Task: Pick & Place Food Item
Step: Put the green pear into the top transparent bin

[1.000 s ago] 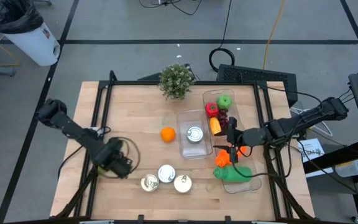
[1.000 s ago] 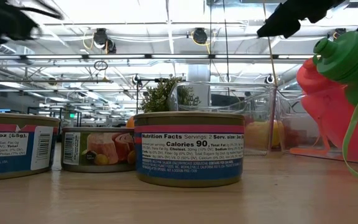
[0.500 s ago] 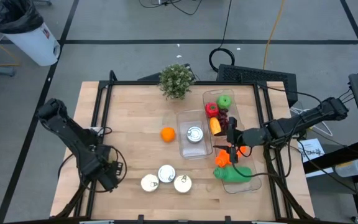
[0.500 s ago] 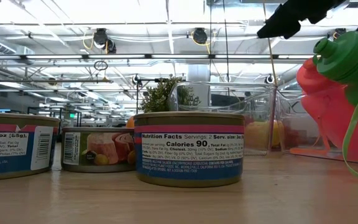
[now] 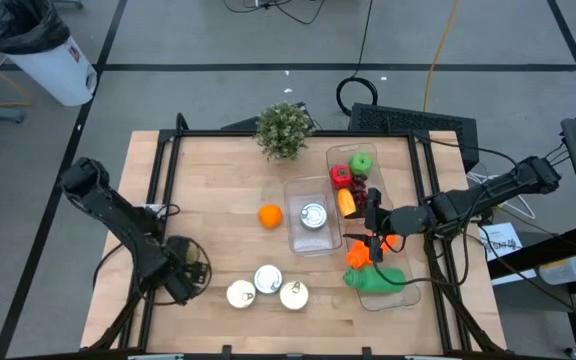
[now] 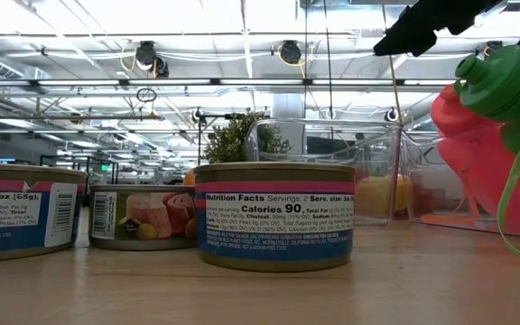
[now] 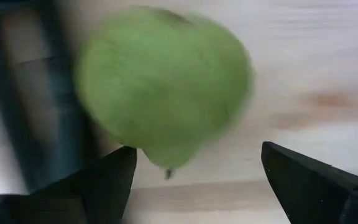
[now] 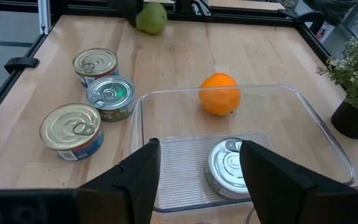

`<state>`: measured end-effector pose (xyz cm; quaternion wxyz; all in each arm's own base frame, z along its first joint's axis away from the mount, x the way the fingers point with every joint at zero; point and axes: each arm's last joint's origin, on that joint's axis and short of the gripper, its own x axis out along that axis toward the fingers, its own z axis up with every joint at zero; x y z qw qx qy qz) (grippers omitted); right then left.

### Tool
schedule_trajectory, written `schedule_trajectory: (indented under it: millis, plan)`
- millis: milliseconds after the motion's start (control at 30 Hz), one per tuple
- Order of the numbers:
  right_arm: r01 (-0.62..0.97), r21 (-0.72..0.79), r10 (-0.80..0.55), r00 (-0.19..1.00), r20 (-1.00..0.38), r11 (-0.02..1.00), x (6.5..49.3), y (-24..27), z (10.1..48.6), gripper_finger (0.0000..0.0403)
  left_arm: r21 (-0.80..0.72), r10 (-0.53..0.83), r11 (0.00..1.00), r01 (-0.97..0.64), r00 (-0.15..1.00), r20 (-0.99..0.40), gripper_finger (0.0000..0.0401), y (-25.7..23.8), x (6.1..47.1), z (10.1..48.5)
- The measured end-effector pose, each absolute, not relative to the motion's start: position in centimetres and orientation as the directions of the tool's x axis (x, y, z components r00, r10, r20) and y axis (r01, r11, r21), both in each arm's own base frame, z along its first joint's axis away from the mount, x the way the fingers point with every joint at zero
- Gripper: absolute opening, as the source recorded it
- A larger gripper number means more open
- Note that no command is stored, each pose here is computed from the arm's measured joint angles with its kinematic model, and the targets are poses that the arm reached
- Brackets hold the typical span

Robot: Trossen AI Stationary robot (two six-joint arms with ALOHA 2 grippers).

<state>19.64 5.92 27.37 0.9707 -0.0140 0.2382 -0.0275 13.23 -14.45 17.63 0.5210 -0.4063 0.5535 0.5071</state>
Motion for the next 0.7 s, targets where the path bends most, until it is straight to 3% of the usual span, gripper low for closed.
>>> schedule_trajectory:
  millis: [100, 200, 400, 567, 633, 700]
  plan:
    - [0.045, -0.043, -0.06, 0.886, -0.459, 0.998, 19.7, 5.9, 27.4, 0.0206, -0.011, 0.101, 0.246, -0.969, 0.037, -0.994, 0.0349, -14.2, 14.5, 17.9]
    - [0.044, -0.046, -0.061, 0.887, -0.459, 0.998, 19.7, 5.9, 27.4, 0.0206, -0.072, 0.18, 0.285, -0.956, 0.127, -0.975, 0.0349, -13.2, 15.3, 18.2]
    - [0.044, -0.047, -0.061, 0.887, -0.459, 0.998, 19.7, 5.9, 27.4, 0.0206, -0.137, 0.469, 0.342, -0.93, 0.295, -0.833, 0.0349, -10.5, 16.9, 18.8]
    - [0.043, -0.05, -0.061, 0.886, -0.459, 0.998, 19.7, 5.9, 27.4, 0.0206, -0.091, 0.684, 0.444, -0.891, 0.403, -0.609, 0.0349, -8.5, 18.5, 19.5]
    - [0.044, -0.049, -0.061, 0.886, -0.459, 0.998, 19.7, 5.9, 27.4, 0.0206, -0.007, 0.689, 0.491, -0.871, 0.393, -0.609, 0.0349, -7.8, 19.1, 19.6]
    - [0.044, -0.048, -0.061, 0.886, -0.459, 0.998, 19.7, 5.9, 27.4, 0.0206, 0.14, 0.635, 0.582, -0.801, 0.34, -0.694, 0.0349, -7.3, 19.7, 20.0]
